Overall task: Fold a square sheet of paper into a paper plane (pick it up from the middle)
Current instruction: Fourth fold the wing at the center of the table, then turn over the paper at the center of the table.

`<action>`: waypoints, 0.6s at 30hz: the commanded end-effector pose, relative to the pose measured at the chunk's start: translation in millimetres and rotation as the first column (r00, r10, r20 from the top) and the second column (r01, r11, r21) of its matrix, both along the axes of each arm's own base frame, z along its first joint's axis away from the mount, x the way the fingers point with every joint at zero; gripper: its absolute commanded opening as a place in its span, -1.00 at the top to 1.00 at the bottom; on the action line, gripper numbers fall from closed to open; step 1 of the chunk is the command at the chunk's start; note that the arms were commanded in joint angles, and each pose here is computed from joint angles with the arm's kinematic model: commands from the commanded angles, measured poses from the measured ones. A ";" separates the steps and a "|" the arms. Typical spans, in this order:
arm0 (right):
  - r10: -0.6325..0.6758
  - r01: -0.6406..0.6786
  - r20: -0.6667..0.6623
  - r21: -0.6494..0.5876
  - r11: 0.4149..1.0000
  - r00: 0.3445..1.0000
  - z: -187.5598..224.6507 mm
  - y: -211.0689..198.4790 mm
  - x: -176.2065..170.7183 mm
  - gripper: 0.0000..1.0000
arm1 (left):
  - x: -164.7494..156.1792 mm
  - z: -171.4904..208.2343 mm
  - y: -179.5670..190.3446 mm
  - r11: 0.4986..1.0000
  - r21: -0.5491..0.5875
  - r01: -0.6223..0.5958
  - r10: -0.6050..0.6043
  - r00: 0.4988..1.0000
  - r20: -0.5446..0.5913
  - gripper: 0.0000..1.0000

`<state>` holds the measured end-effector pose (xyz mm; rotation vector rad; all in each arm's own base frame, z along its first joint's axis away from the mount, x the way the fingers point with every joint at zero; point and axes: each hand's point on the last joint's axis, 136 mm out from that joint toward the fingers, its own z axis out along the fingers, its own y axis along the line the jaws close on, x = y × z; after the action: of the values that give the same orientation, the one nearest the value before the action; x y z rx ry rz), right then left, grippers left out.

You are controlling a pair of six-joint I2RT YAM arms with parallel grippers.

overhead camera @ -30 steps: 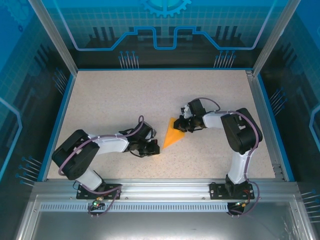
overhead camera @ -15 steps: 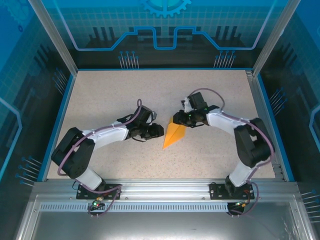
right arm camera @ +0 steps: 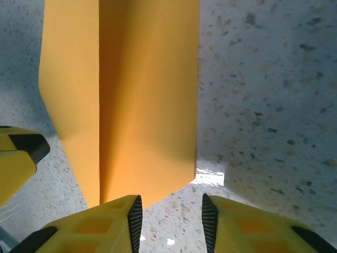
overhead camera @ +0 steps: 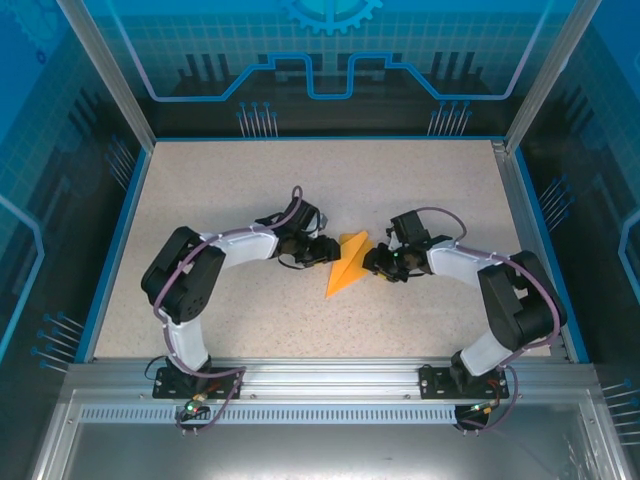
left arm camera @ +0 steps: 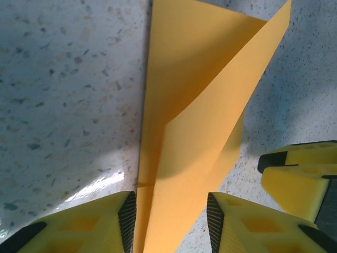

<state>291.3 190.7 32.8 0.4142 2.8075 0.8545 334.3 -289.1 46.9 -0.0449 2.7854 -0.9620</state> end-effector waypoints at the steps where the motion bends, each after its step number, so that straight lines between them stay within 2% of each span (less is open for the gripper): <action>1: -0.009 0.010 -0.022 0.024 1.000 1.000 -6.0 7.8 0.1 0.25 | 1.1 -3.0 -3.4 0.999 0.003 0.042 -0.041 0.999 -0.026 0.14; 18: -0.065 0.066 -0.074 0.018 0.998 0.995 -28.9 9.0 4.6 0.31 | -1.7 -25.1 -8.0 0.996 0.021 0.088 -0.085 0.991 -0.102 0.26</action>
<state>300.0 196.6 17.2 0.5121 2.8038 0.8809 335.9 -296.8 23.2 0.0002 2.8768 -0.9511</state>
